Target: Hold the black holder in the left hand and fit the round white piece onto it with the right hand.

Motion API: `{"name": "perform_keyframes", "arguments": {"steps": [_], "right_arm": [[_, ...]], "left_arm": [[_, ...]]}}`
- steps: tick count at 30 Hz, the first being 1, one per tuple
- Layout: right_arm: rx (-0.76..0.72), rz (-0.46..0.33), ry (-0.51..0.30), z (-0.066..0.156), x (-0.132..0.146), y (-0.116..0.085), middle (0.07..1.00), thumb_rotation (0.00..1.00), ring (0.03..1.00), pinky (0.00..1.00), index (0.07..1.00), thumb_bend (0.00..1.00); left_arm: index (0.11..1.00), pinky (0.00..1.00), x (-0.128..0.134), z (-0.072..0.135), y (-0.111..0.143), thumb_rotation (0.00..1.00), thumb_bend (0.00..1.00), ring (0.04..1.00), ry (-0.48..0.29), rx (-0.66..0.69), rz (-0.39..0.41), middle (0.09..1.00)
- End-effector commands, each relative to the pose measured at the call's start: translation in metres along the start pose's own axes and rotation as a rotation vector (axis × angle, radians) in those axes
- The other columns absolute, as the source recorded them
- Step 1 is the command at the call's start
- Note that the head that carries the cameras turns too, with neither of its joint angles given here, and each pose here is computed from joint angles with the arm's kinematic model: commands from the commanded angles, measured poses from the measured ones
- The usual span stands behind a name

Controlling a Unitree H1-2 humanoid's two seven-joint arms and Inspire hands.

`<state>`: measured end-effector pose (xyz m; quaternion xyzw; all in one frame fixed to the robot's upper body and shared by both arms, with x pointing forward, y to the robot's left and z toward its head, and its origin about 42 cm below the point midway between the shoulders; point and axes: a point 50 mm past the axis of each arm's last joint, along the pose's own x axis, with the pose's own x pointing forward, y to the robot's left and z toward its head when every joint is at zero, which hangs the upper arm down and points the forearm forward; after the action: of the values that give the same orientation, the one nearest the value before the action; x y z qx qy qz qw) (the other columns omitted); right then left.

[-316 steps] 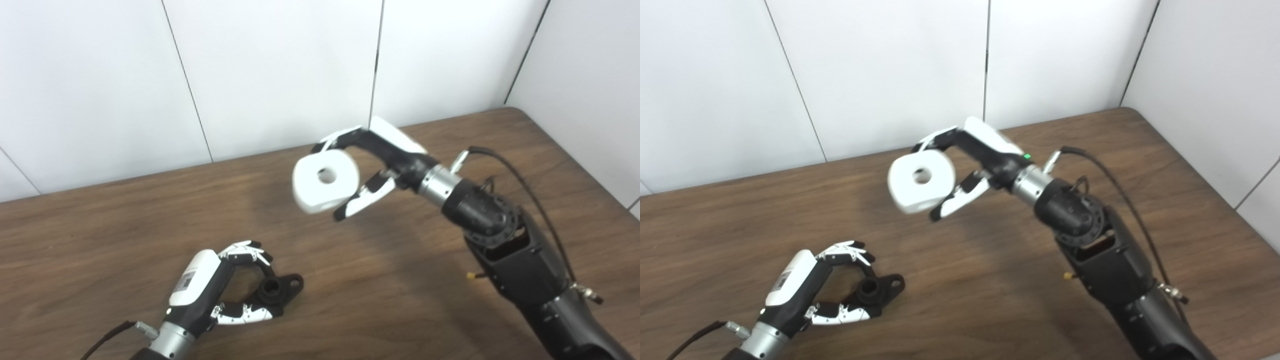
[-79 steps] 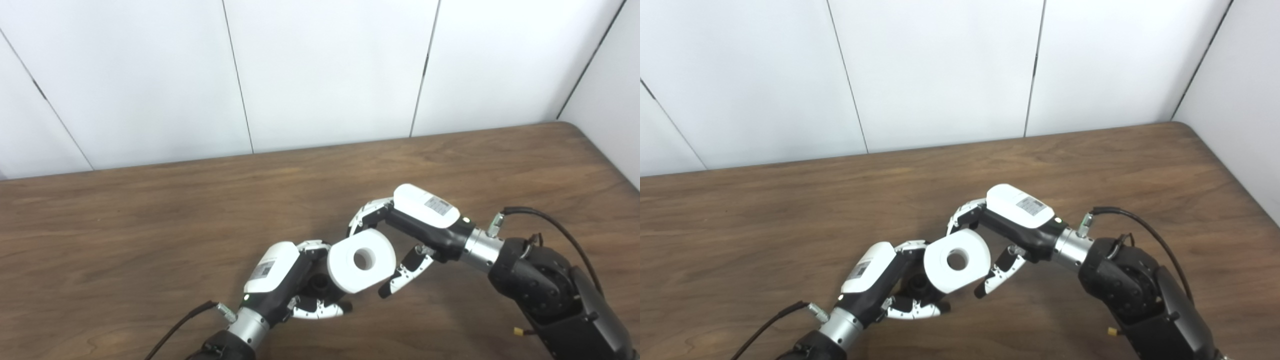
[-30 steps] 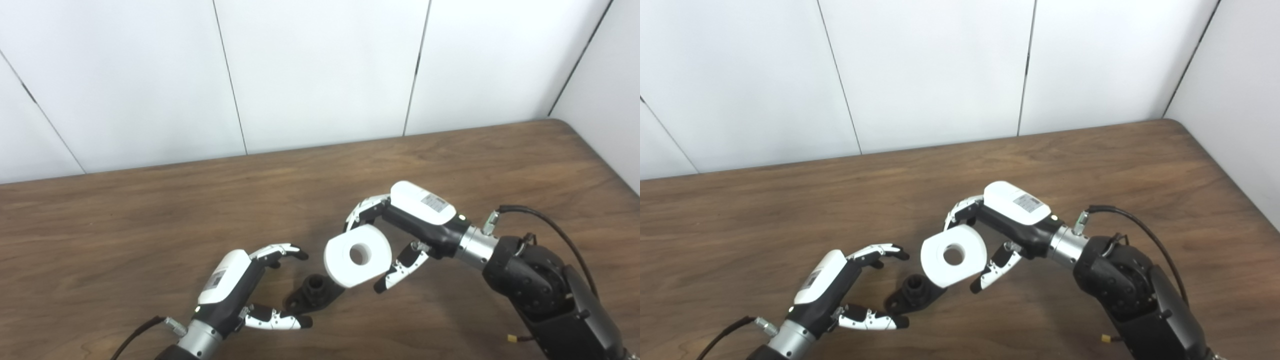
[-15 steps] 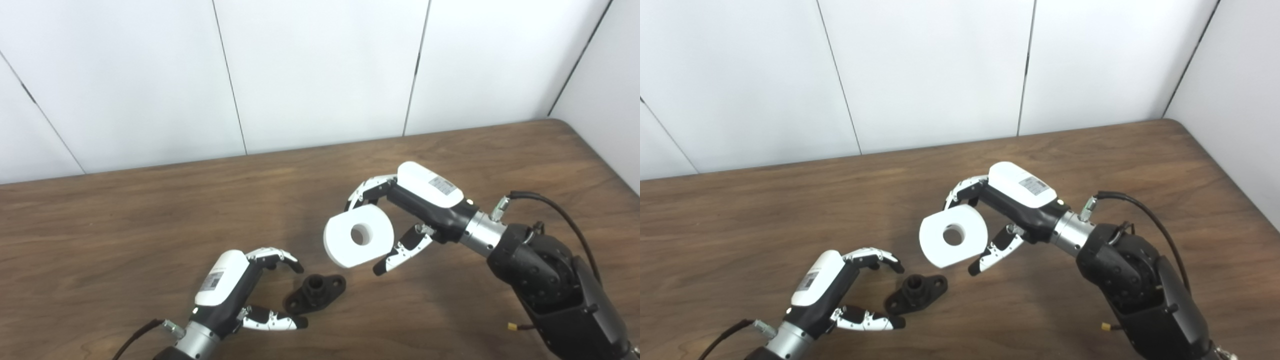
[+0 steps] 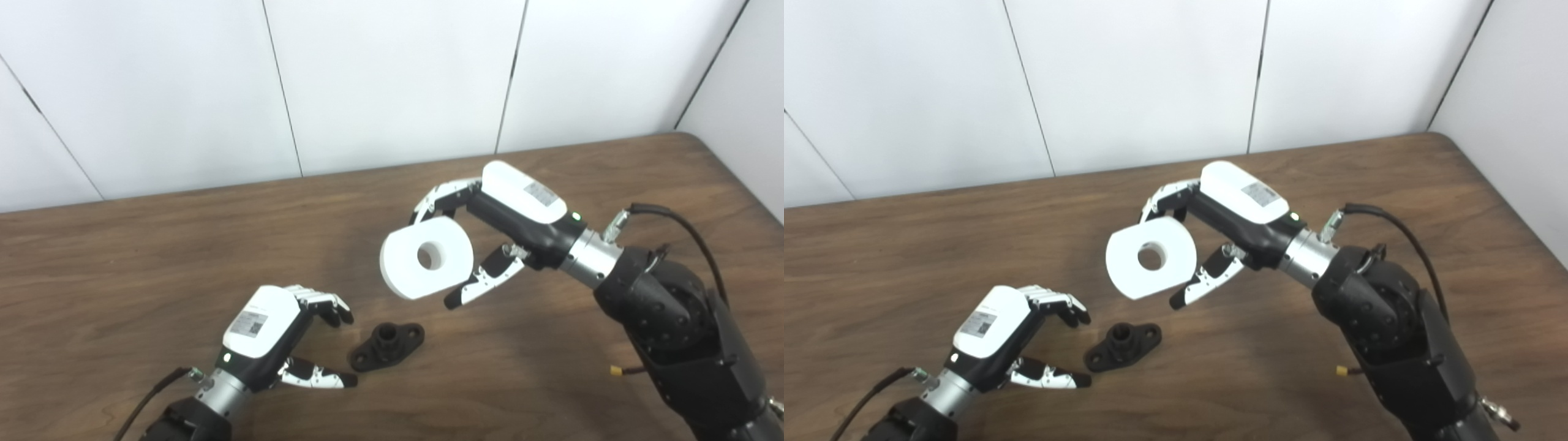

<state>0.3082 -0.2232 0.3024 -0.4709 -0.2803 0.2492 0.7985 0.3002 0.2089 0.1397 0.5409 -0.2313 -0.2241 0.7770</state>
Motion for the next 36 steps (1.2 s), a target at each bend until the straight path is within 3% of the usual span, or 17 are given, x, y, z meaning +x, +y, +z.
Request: {"name": "perform_keyframes", "arguments": {"steps": [1,6,13,22,36], "right_arm": [[-0.024,-0.057,-0.06,0.013,0.006,-0.016,0.651,0.13,0.657,0.54,0.48,0.52],[-0.015,-0.064,-0.049,0.016,0.005,-0.017,0.652,0.13,0.653,0.54,0.48,0.52],[-0.016,-0.06,-0.051,0.014,0.004,-0.015,0.652,0.13,0.666,0.56,0.48,0.52],[-0.016,-0.053,-0.048,0.011,0.005,-0.012,0.65,0.13,0.666,0.55,0.48,0.52],[0.012,-0.046,-0.043,0.005,0.007,0.001,0.644,0.13,0.673,0.56,0.48,0.52]], "left_arm": [[0.604,0.69,0.001,-0.014,0.009,0.37,1.0,0.663,0.017,0.083,-0.003,0.6],[0.616,0.75,0.002,-0.017,0.01,0.37,1.0,0.725,0.04,0.097,-0.013,0.639],[0.623,0.76,0.001,-0.012,0.003,0.4,1.0,0.752,0.052,0.115,-0.029,0.663],[0.638,0.81,0.008,-0.004,0.002,0.53,1.0,0.858,0.07,0.117,-0.03,0.758],[0.598,0.86,0.006,0.002,0.001,0.48,1.0,0.874,0.101,0.07,-0.024,0.752]]}}
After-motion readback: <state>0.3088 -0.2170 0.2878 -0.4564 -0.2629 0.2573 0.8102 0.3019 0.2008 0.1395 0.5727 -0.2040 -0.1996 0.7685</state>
